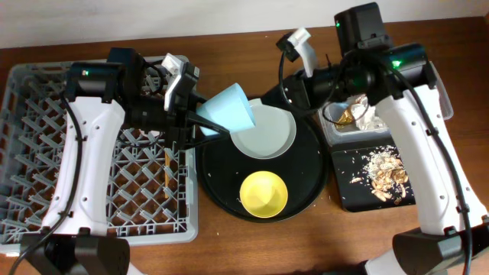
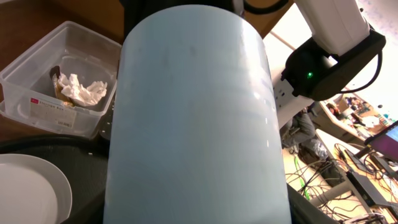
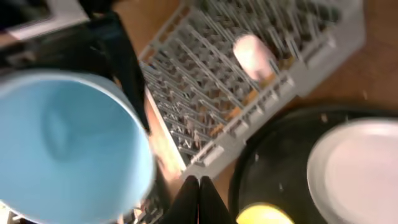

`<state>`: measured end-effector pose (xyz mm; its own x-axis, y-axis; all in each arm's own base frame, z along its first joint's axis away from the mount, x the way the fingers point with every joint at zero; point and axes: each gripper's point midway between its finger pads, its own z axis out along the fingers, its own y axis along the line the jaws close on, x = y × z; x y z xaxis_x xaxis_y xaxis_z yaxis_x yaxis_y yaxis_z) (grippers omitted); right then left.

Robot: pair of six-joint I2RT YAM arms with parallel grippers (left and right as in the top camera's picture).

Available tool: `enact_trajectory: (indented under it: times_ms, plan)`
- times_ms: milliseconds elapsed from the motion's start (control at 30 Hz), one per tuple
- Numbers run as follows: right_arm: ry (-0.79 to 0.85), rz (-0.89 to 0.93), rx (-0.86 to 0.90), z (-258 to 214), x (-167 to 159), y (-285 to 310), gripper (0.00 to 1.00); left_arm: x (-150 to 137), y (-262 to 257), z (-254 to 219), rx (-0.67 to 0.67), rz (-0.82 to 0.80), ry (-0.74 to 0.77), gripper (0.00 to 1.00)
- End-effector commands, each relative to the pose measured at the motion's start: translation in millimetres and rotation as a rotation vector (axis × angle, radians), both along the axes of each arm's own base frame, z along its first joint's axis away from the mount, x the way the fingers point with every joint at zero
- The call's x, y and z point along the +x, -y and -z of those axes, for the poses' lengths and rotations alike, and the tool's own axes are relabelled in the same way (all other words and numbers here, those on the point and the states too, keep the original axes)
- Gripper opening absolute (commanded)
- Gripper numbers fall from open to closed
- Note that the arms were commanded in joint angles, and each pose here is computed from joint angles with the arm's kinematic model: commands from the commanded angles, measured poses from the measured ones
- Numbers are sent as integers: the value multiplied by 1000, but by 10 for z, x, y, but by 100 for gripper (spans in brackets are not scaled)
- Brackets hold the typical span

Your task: Sort waste into correct bins and load items into the dishwasher rack

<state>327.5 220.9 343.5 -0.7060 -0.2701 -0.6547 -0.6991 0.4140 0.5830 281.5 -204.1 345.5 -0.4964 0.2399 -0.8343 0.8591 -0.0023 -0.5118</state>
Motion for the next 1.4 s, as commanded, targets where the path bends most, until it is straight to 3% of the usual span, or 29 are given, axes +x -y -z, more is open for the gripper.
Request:
enact_trajectory:
  times_ms: [0, 200, 367, 433, 533, 600, 633, 700, 733, 767, 800, 1000, 1200, 1300, 1333, 1367]
  plan:
    - [8, -105, 147, -295, -210, -133, 4, -43, -2, -51, 0, 0, 11, 23]
    - [4, -190, 162, -426, -610, -218, 4, -40, -9, -21, 17, 0, 16, 23]
    - [-31, -279, -112, 69, -1015, -331, 4, -33, 0, -64, -9, -1, 19, 23]
    - [-26, -264, -117, 74, -973, -302, 4, -28, -2, -77, -17, -3, 20, 23]
    - [-64, -105, -117, 85, -648, 82, 4, 88, -195, -11, 28, -74, -25, 23]
    - [-105, 39, -143, 141, -430, 494, 20, 283, -598, 170, 140, -223, -131, 14]
    - [-122, 88, -191, 214, -386, 648, 20, 358, -814, 305, 221, -310, -218, 13]
    - [-150, 145, -299, 364, -372, 858, 23, 436, -1539, 903, 616, -665, -580, 14]
    - [-148, 156, -340, 413, -366, 907, 32, 400, -2002, 1162, 852, -904, -720, 15]
    - [-151, 169, -381, 476, -353, 965, 55, 335, -2301, 1265, 1003, -1060, -781, 15]
    - [-158, 171, -393, 506, -356, 981, 99, 226, -2430, 1298, 1089, -1126, -832, 15]
    - [-136, 176, -392, 510, -293, 980, 99, -9, -2227, 1593, 1216, -1015, -898, 15]
    - [-136, 176, -392, 510, -293, 980, 99, 89, -2155, 2108, 1211, -1015, -885, 15]
    - [-136, 176, -392, 510, -293, 980, 99, 173, -2164, 2142, 1193, -1035, -856, 15]
    - [-136, 176, -392, 510, -293, 980, 99, 173, -2164, 2142, 1193, -1035, -856, 16]
    - [-136, 176, -392, 510, -293, 980, 99, 173, -2164, 2142, 1193, -1035, -856, 24]
